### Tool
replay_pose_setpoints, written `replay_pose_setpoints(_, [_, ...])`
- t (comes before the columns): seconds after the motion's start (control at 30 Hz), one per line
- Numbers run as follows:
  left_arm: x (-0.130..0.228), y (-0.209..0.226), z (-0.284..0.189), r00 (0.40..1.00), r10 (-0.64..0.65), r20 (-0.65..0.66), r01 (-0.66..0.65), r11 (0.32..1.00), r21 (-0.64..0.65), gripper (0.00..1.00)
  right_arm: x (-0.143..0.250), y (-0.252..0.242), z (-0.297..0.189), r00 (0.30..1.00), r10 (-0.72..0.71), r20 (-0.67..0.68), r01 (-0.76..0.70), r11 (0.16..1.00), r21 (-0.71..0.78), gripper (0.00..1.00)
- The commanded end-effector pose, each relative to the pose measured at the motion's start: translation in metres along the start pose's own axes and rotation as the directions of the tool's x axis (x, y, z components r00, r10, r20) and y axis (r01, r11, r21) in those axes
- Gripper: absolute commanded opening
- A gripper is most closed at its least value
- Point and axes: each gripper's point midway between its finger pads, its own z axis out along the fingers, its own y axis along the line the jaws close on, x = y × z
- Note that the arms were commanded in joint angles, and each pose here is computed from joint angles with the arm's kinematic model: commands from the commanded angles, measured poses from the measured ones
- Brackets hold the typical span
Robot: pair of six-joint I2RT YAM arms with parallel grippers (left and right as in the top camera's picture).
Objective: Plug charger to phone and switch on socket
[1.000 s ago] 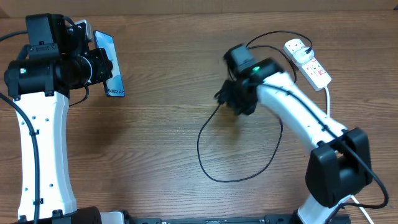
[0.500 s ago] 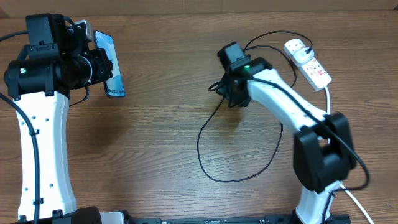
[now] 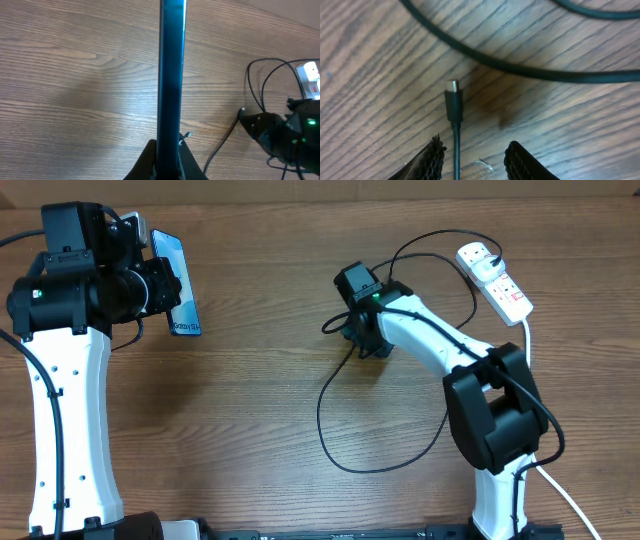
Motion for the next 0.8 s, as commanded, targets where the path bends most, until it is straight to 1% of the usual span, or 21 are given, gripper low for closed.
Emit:
replay_pose_setpoints(0.0, [-0.005, -0.004, -0.005, 1.000, -0.013, 0.021, 0.013, 1.000, 0.017, 0.04, 0.005, 0.012, 0.005, 1.000, -0.017, 0.018, 0.017, 1.000, -0.005, 0.40])
replay_pose_setpoints(0.17, [-0.005, -0.004, -0.005, 1.000, -0.013, 0.020, 0.013, 1.000, 0.017, 0.04, 0.012, 0.009, 0.018, 1.000, -0.029, 0.004, 0.029, 0.999, 0.024, 0.39])
replay_pose_setpoints(0.27, [-0.005, -0.004, -0.005, 1.000, -0.013, 0.020, 0.013, 1.000, 0.017, 0.04, 0.010, 0.005, 0.022, 1.000, -0.027, 0.009, 0.026, 0.999, 0.039, 0.33])
replay_pose_setpoints(0.4, [-0.005, -0.004, -0.005, 1.000, -0.013, 0.020, 0.013, 1.000, 0.017, 0.04, 0.005, 0.002, 0.023, 0.999, -0.025, 0.028, 0.024, 0.998, 0.053, 0.31])
replay_pose_setpoints(0.6, [-0.005, -0.004, -0.005, 1.000, -0.013, 0.020, 0.013, 1.000, 0.017, 0.04, 0.001, -0.002, 0.031, 1.000, -0.018, 0.021, 0.016, 0.998, 0.059, 0.24])
replay_pose_setpoints(0.67, [-0.005, -0.004, -0.005, 1.000, -0.012, 0.020, 0.012, 1.000, 0.017, 0.04, 0.005, 0.003, 0.037, 0.999, -0.050, -0.009, 0.050, 0.998, 0.034, 0.23])
replay_pose_setpoints(0.77, [-0.005, -0.004, -0.005, 1.000, -0.012, 0.020, 0.012, 1.000, 0.016, 0.05, 0.014, 0.007, 0.043, 0.997, -0.055, -0.058, 0.056, 0.998, 0.010, 0.15])
